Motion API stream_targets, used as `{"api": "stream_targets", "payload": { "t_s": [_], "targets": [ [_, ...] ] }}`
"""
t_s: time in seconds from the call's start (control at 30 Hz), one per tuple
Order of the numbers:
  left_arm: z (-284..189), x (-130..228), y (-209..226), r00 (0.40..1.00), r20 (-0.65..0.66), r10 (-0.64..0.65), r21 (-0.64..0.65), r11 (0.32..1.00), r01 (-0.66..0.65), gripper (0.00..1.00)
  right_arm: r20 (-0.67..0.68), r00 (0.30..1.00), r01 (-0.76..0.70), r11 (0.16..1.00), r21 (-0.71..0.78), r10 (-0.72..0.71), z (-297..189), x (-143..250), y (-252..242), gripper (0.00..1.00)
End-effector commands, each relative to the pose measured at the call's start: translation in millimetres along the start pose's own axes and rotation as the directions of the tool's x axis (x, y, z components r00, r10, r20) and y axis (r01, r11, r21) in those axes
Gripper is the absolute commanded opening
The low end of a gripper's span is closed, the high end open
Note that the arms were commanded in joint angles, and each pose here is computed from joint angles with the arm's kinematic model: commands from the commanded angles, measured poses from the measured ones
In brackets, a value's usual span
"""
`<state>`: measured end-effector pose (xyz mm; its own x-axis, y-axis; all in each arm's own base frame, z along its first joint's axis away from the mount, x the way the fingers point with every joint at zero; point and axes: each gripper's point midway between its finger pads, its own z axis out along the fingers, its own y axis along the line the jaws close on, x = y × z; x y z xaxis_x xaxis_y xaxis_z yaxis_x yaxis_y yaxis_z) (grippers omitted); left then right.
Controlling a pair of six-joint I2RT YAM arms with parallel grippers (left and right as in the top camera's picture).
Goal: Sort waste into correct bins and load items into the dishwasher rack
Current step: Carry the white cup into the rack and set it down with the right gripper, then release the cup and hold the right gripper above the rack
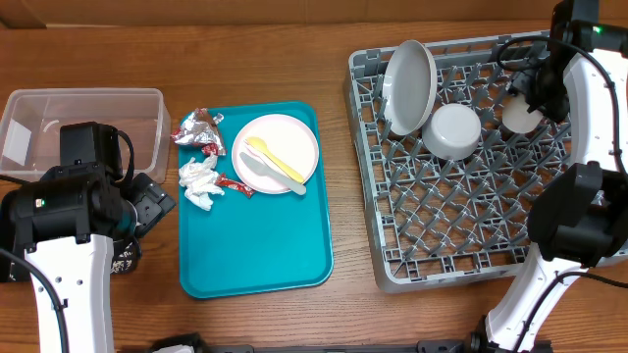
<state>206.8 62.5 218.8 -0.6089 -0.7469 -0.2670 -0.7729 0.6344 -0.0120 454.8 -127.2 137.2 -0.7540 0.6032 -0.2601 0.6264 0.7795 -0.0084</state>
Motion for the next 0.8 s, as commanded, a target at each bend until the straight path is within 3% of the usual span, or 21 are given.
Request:
{"api": "stream_targets", "payload": {
  "t_s": [0.0, 0.03, 0.3, 0.77],
  "targets": [
    [0.4, -1.4, 3.2, 1.000, 0.009, -0.026, -0.012, 1.000, 0.026, 1.00, -0.034, 0.999, -0.003, 1.000, -0.017, 0.002, -0.2, 7.1, 1.8, 0.95],
    [0.4, -1.4, 3.1, 1.000, 0.009, -0.026, -0.012, 1.000, 0.026, 1.00, -0.038, 0.999, -0.002, 1.000, -0.015, 0.002, -1.3, 7.9, 1.2, 1.00],
    [0.4, -1.4, 3.1, 1.000, 0.009, -0.026, -0.012, 1.000, 0.026, 1.00, -0.011, 1.000, -0.007, 1.000, -0.027, 0.007, -40.5, 1.0, -1.4, 1.00],
    [0.4, -1.4, 3.2, 1.000, 0.009, -0.026, -0.012, 1.000, 0.026, 1.00, 0.249, 0.967, 0.000, 0.972, -0.234, 0.060, -221.7, 12.1, -15.3, 1.00]
  ]
}}
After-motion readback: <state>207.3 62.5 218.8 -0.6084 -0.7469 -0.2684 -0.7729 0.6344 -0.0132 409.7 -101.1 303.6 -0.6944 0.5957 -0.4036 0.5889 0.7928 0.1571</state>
